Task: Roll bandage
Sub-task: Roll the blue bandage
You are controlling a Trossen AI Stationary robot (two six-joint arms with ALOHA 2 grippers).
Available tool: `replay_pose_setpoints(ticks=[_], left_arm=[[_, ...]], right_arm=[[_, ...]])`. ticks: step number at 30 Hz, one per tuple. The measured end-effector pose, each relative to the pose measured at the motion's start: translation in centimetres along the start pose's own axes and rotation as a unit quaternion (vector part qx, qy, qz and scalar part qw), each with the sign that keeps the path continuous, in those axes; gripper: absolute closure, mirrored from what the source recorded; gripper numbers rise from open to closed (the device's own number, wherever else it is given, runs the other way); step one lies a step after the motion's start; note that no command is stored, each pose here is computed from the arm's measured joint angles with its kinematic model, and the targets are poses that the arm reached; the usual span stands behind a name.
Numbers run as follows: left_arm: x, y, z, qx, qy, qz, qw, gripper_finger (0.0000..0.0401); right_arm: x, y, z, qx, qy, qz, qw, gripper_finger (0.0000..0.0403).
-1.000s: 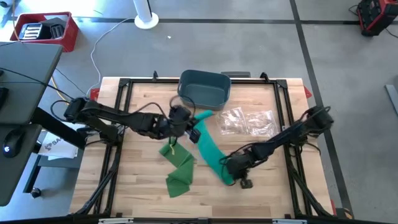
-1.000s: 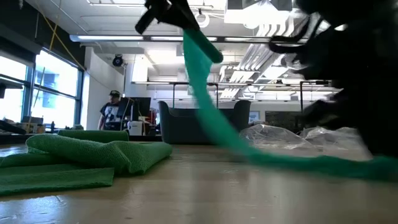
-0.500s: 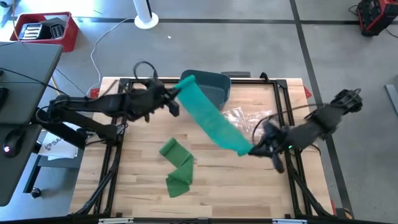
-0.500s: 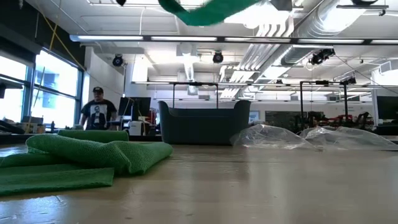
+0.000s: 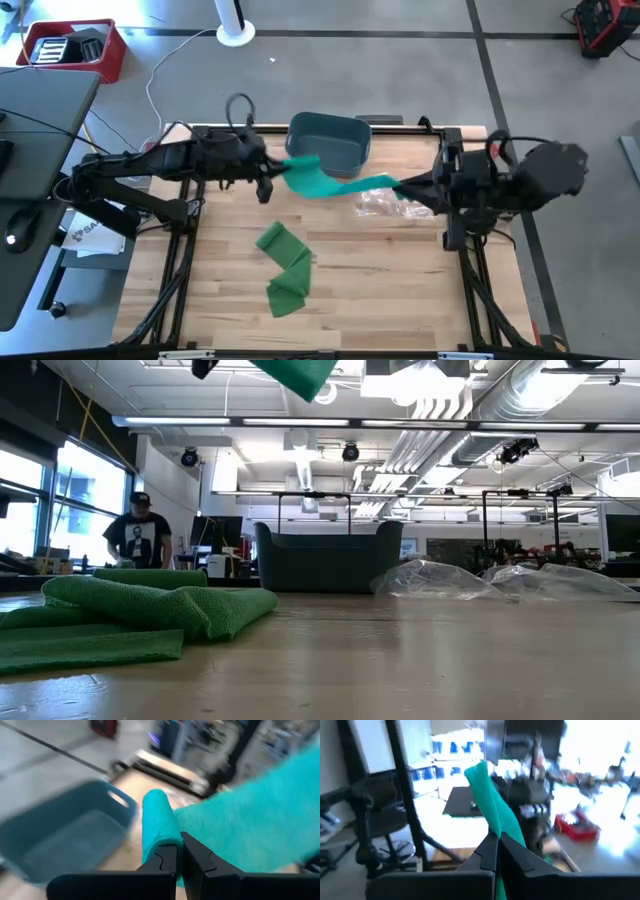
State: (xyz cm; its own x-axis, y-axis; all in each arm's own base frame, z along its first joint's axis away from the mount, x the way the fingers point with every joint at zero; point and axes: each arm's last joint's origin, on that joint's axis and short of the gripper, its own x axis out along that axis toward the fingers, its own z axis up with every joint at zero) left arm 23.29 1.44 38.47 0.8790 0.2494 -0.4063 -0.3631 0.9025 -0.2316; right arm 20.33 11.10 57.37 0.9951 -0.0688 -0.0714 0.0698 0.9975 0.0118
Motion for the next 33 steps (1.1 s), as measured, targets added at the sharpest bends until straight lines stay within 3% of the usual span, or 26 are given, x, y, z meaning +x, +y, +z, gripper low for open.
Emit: replay_pose_setpoints(ticks=[11,21,27,33], left_arm=[[6.3,-4.8,-3.4,-0.046,0.07,-0.042,0.996,0.04],[11.1,-10.0,-6.0,-0.09,0.069,-0.19,0.975,0.04],[10.8,-12.6,-5.5,-0.133,0.047,-0.331,0.933,0.04],[7.6,-14.9,-3.3,-0.176,-0.022,-0.449,0.876,0.04]], right_arm=[[-4.5,-4.2,3.9,-0.07,-0.12,-0.038,0.99,0.0403],[-7.7,-6.9,4.2,-0.061,-0.111,-0.118,0.985,0.0403],[-9.3,-8.8,3.1,-0.065,-0.054,-0.219,0.972,0.0403],[-11.4,-11.0,0.4,0.017,0.015,-0.253,0.967,0.0403]])
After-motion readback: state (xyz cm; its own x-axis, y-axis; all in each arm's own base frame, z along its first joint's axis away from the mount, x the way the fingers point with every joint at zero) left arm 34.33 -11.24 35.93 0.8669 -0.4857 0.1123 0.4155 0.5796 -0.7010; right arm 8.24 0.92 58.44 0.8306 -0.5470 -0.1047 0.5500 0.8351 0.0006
